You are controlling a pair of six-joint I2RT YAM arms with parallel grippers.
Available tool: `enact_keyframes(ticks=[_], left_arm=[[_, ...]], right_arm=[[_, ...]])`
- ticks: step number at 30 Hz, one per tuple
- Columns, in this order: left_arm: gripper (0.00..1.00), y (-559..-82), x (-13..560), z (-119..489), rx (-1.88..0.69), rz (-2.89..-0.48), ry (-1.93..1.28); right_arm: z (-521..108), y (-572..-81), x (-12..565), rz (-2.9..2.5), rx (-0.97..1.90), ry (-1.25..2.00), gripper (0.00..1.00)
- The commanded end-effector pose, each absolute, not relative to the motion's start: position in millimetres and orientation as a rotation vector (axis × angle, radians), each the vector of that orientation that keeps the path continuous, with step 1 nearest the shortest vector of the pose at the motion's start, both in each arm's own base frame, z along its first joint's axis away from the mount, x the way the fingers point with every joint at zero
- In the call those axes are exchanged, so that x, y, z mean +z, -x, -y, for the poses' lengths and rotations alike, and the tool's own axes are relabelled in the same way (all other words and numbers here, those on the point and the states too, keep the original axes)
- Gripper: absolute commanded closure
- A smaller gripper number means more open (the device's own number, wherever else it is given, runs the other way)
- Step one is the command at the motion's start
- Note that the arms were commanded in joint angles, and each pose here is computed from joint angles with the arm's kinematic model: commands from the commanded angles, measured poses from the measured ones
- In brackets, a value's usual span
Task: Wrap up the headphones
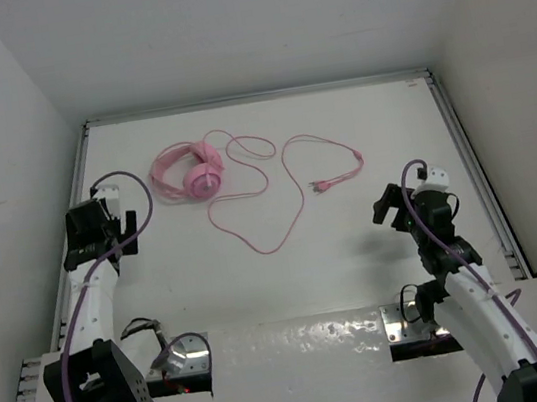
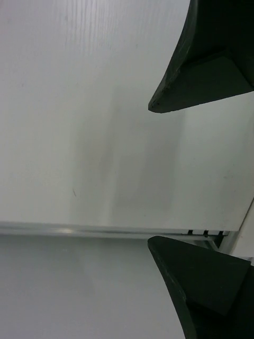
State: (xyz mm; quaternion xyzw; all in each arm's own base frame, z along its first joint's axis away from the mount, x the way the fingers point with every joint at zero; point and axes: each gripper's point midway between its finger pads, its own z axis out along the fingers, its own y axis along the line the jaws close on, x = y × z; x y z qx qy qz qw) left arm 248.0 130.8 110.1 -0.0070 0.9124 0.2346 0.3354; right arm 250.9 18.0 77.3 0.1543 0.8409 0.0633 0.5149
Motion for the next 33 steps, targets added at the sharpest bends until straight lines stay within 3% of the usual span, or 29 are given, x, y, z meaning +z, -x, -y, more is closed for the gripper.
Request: enact_keyframes(ticks=[1, 5, 7, 8, 9, 10, 11, 12, 13, 16, 19, 23, 26, 28, 29, 33], left_arm=[[0.00, -272, 129, -94, 0.366, -2.318, -0.130], [0.00, -275, 128, -44, 0.078, -2.371, -0.705], [0.05, -316, 161, -51, 0.207, -2.402, -0.521], [0.24, -336, 135, -51, 0.137, -2.540, -0.482], [0.32, -362, 176, -56, 0.099, -2.539, -0.414], [0.36, -380, 178, -43, -0.075, -2.579, -0.315], [0.37, -400, 140, -39, -0.226, -2.706, -0.237], [0.38, -426, 172, -37, -0.300, -2.658, -0.193], [0.35, -444, 149, -22, -0.458, -2.686, -0.157], [0.29, -482, 129, -20, -0.266, -2.654, -0.233], [0.23, -497, 104, -9, -0.284, -2.655, -0.232], [0.23, -503, 68, -28, -0.125, -2.716, -0.123], [0.29, -486, 40, -43, 0.012, -2.776, -0.102], [0.42, -475, 25, -38, -0.004, -2.801, -0.124], [0.60, -472, 21, -35, -0.033, -2.806, -0.137], [1.00, -470, 20, -8, -0.238, -2.785, -0.188]], right_arm=[[-19, -262, 97, -2.001, 0.153, -0.360, 0.01], [-34, -280, 119, -1.993, 0.209, -0.247, 0.01], [-46, -295, 134, -1.982, 0.252, -0.172, 0.01], [-50, -299, 139, -1.982, 0.268, -0.146, 0.01], [-53, -309, 155, -1.956, 0.281, -0.127, 0.01], [-61, -313, 160, -1.957, 0.317, -0.083, 0.01], [-66, -317, 153, -1.992, 0.334, -0.068, 0.01], [-69, -325, 166, -1.966, 0.352, -0.053, 0.01], [-77, -333, 168, -1.958, 0.387, -0.032, 0.01], [-89, -343, 181, -1.912, 0.462, -0.009, 0.02], [-96, -348, 180, -1.907, 0.500, -0.006, 0.03], [-102, -344, 174, -1.948, 0.526, -0.006, 0.03], [-106, -341, 175, -1.944, 0.538, 0.004, 0.03], [-104, -342, 176, -1.936, 0.530, 0.000, 0.06], [-105, -343, 177, -1.935, 0.529, 0.000, 0.10], [-123, -349, 180, -1.961, 0.471, 0.175, 0.19]])
